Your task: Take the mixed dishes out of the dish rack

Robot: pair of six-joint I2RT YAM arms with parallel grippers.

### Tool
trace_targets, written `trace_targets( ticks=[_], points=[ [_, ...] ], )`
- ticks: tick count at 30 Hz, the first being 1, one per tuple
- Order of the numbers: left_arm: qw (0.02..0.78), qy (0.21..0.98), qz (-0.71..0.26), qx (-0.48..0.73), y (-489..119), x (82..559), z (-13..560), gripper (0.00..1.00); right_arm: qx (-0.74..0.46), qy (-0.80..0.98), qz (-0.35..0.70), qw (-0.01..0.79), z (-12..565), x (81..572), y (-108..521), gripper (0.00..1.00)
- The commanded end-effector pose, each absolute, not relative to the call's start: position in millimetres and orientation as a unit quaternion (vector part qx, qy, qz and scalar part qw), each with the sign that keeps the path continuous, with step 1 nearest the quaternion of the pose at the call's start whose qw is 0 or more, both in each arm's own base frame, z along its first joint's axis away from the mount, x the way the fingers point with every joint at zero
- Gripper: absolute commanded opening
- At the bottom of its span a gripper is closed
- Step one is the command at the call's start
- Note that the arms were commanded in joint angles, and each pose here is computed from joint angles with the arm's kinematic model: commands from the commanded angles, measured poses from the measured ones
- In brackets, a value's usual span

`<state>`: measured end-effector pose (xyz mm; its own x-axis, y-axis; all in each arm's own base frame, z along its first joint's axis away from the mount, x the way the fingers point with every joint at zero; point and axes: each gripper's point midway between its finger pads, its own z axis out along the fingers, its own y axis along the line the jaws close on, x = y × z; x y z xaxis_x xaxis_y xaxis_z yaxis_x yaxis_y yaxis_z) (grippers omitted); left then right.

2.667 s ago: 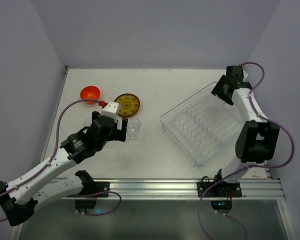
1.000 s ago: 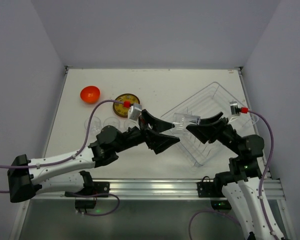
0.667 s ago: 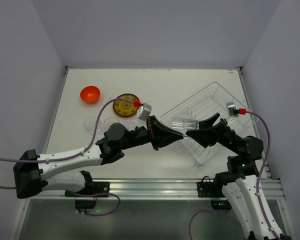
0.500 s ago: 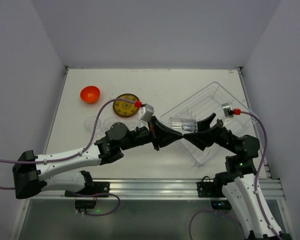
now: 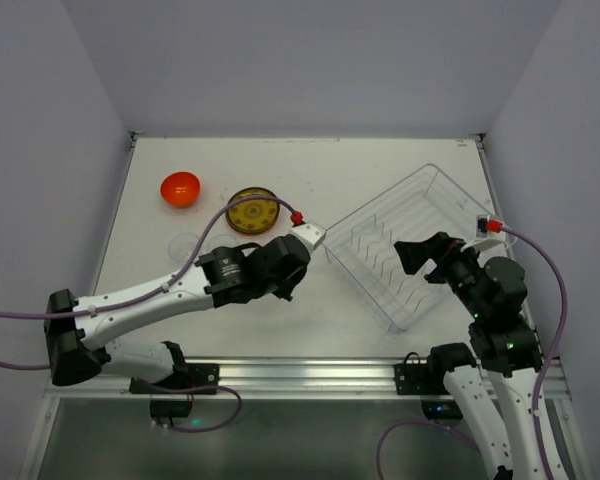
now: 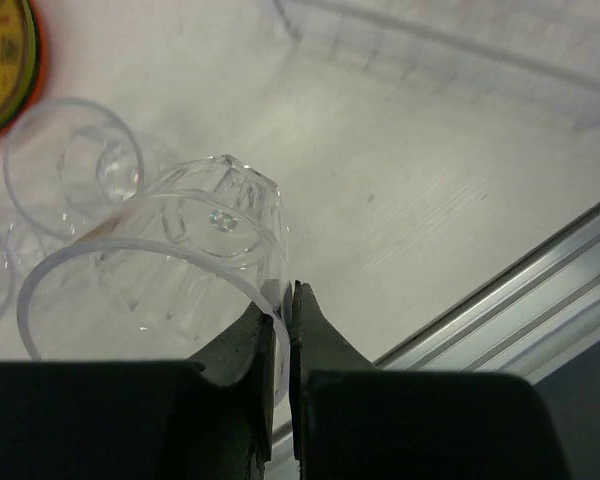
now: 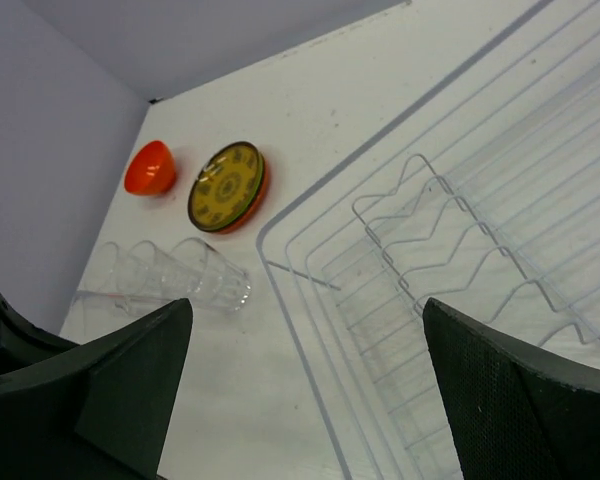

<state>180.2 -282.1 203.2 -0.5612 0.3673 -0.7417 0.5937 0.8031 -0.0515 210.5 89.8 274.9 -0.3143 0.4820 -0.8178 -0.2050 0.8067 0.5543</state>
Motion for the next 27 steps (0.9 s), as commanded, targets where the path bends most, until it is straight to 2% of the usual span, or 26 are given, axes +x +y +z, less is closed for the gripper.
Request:
trace_targets(
  ticks=[1, 6, 9, 22, 27],
  points=[
    [0.278, 0.9, -0.038, 0.334, -237.2, 160.1, 158.4, 0.0, 0.088, 0.793, 0.257, 0.546, 251.2, 212.0, 82.9, 0.99],
    [0.195, 0.911, 0.025, 0.363, -226.6, 150.7, 108.9, 0.0, 0.069, 0.8, 0.262, 0.536, 249.8, 210.6, 88.1, 0.99],
    [0.184, 0.909, 0.042, 0.37, -227.8, 153.1, 93.4, 0.0, 0.058, 0.797, 0.267, 0.538, 252.8, 208.0, 90.6, 0.99],
    [0.175, 0.912, -0.034, 0.37, -249.9, 165.1, 65.2, 0.0, 0.033, 0.787, 0.297, 0.539, 252.2, 199.0, 101.6, 0.99],
    [0.165, 0.916, -0.022, 0.365, -245.7, 166.8, 56.1, 0.0, 0.032, 0.788, 0.298, 0.539, 253.6, 198.5, 101.7, 0.99]
  ],
)
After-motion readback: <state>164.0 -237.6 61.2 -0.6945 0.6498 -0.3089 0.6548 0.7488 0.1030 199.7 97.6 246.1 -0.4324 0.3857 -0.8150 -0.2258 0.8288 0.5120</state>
